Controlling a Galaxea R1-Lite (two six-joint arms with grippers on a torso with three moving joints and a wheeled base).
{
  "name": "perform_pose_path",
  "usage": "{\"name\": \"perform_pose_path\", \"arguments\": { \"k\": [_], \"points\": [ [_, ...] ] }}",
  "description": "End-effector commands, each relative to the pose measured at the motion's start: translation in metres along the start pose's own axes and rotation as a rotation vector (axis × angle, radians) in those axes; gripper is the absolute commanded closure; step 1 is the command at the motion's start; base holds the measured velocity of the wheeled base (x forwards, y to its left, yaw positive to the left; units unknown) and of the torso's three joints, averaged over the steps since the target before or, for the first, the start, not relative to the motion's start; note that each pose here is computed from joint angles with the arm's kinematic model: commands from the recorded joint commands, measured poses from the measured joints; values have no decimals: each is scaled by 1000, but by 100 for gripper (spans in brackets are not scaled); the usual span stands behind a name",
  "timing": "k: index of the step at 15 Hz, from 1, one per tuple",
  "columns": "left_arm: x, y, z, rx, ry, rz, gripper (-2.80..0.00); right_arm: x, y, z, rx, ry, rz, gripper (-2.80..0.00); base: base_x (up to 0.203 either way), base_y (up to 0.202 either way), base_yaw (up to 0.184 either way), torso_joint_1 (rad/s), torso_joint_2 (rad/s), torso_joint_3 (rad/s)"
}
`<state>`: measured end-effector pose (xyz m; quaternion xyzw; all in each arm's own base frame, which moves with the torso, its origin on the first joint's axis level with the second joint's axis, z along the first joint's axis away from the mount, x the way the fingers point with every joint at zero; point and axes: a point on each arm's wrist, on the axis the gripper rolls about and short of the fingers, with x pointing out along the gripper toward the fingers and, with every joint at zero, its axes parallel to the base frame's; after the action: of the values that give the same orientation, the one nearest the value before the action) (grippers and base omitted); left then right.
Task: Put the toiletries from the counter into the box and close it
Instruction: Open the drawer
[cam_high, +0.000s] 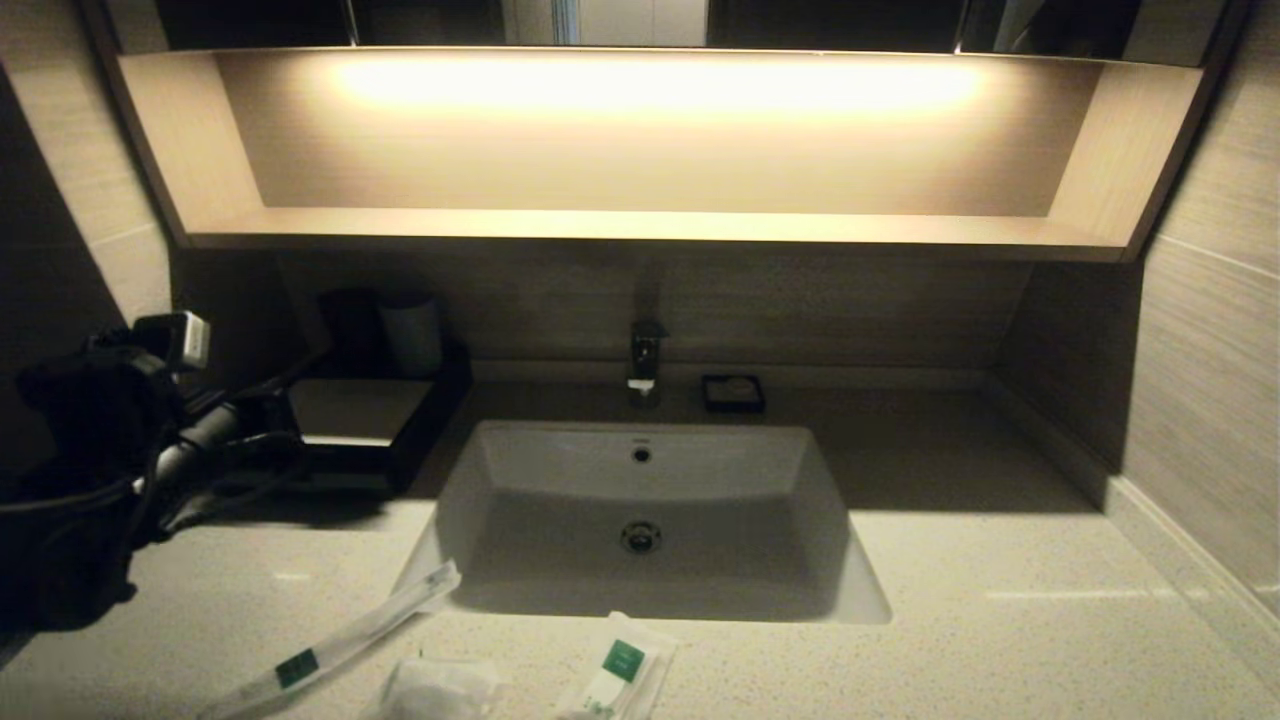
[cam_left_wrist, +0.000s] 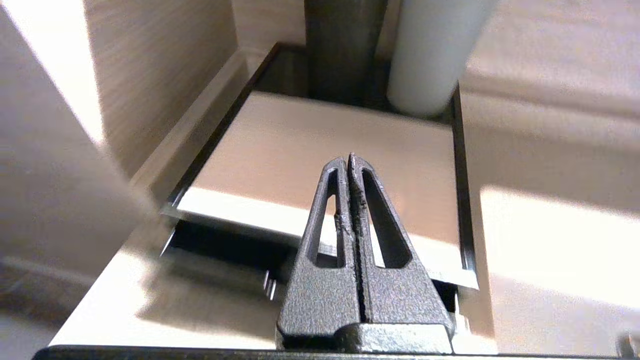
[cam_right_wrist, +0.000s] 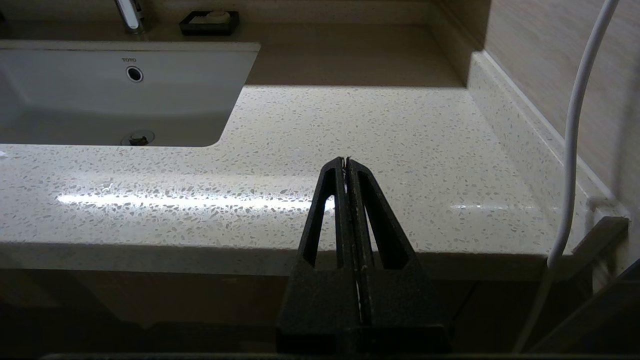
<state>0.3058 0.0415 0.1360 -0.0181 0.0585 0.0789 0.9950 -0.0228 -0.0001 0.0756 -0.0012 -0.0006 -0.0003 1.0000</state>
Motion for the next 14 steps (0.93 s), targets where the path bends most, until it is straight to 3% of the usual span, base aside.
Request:
{"name": "perform_pose_path", "arguments": {
  "k": [1,6,10,14],
  "points": [
    [-28,0,6,20,-6,2,0,0,0,0,-1,1,1,0,0,0,0,0,0,0],
    [-62,12,-4,48,63,48,0,0,0,0,-1,1,1,0,0,0,0,0,0,0],
    [-68,38,-3,34,65,148,0,0,0,0,-1,1,1,0,0,0,0,0,0,0],
    [-66,49,-7,62,87,180,0,0,0,0,-1,1,0,0,0,0,0,0,0,0]
  ]
}}
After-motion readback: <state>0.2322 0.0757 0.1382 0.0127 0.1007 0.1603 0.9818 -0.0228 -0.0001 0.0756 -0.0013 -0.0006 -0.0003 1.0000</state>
